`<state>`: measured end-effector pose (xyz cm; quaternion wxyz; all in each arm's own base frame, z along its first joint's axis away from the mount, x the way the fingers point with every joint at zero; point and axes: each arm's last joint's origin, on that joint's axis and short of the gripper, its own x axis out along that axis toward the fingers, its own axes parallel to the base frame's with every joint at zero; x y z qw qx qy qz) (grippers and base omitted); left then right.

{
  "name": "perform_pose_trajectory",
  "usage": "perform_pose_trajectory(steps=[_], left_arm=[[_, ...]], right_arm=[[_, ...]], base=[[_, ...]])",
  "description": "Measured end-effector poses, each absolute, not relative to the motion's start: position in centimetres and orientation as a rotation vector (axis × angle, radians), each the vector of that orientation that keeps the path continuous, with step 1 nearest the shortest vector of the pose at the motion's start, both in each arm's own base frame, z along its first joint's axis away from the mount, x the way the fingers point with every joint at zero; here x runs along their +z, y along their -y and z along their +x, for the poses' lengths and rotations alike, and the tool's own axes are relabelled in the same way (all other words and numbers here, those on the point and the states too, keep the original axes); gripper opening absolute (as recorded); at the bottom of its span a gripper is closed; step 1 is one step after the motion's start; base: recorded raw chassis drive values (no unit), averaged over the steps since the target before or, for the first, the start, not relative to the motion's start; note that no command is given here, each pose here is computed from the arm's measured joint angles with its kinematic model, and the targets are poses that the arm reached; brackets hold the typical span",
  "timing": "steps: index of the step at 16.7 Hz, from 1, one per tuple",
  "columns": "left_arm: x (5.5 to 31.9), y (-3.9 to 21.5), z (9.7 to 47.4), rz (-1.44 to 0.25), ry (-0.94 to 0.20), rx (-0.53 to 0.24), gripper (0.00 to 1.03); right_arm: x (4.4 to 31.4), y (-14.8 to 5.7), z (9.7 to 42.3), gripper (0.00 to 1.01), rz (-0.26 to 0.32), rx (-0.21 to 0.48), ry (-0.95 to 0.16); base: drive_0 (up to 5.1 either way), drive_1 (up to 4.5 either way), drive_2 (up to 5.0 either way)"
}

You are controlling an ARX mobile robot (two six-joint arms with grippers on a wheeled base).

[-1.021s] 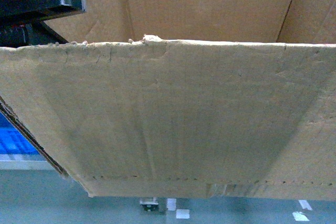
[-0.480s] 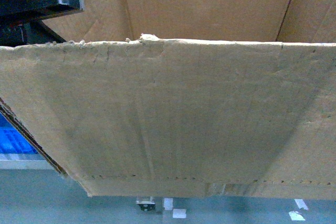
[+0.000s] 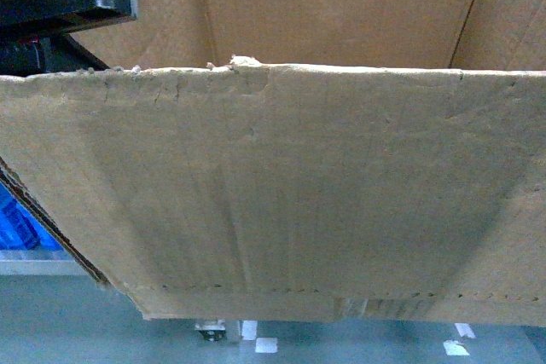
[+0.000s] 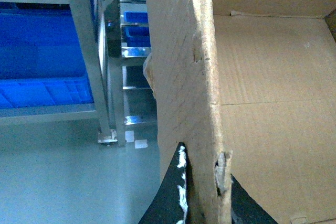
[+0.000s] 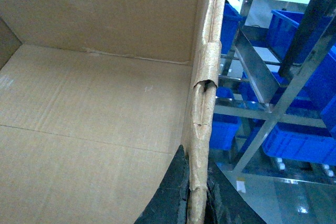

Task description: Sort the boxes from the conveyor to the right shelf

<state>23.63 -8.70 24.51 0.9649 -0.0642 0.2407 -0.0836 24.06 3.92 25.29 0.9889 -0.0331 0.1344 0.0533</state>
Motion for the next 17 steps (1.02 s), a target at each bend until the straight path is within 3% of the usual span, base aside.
perform_pose_trajectory(steps=[9, 17], left_arm=[[24.46, 8.7, 23.64, -0.129, -0.49, -0.169, 0.04], [24.48, 8.77, 23.62, -0.129, -0.488, -0.172, 0.04]], right_arm=[[25.26, -3.91, 24.07, 0.03, -0.067, 0.107, -0.272], [25.28, -3.78, 24.08, 0.03, -0.065, 0.102, -0.27]], base=[[4.4, -1.99, -2.0], [0.0, 0.0, 0.0]])
